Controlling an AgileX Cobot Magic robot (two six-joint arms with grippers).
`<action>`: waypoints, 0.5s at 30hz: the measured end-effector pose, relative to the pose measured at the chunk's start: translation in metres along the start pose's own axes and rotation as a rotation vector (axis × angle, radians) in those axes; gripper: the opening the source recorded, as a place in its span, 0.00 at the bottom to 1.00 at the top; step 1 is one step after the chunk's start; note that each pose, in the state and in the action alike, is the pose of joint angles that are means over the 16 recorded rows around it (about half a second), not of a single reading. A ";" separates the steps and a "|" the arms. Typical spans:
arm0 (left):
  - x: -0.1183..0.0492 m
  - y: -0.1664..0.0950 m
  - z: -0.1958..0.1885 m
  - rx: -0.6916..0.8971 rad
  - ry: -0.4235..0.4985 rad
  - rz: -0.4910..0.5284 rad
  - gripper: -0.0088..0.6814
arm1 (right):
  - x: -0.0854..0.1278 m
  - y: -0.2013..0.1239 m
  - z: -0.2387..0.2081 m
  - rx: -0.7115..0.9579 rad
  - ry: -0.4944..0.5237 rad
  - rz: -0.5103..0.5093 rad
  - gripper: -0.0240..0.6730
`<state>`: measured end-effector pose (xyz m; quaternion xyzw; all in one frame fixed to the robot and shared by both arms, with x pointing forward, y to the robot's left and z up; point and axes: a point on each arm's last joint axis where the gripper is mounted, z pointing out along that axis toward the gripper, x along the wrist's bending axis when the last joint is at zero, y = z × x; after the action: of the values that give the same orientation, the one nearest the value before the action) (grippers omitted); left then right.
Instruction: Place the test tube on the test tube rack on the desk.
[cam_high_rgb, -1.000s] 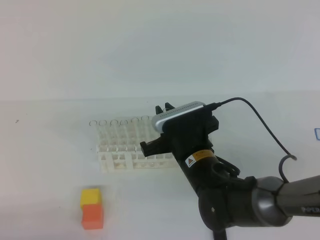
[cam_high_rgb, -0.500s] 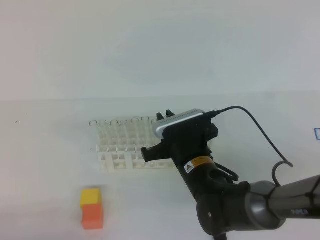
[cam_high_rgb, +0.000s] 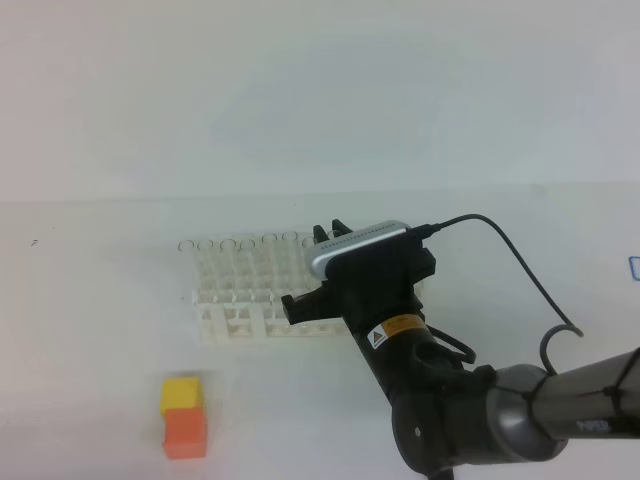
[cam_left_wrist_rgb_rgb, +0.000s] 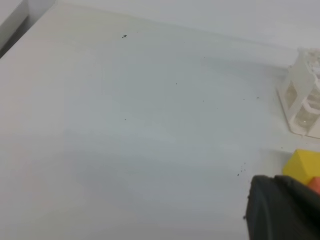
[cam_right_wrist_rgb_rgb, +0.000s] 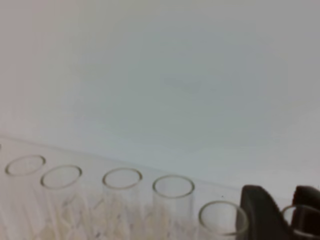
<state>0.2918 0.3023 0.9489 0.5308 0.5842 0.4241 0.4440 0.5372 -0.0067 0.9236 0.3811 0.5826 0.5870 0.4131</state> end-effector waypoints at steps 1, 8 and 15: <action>0.000 0.000 0.000 0.000 0.000 0.000 0.01 | 0.000 0.000 0.000 0.000 0.000 -0.001 0.21; 0.000 0.000 0.000 0.000 0.000 0.000 0.01 | 0.000 0.000 0.000 -0.001 0.000 -0.007 0.21; 0.000 0.000 0.000 0.000 0.000 0.000 0.01 | 0.000 0.000 0.000 0.002 0.001 -0.010 0.21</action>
<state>0.2918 0.3023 0.9489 0.5308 0.5842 0.4241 0.4440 0.5374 -0.0062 0.9233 0.3784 0.5855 0.5844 0.4153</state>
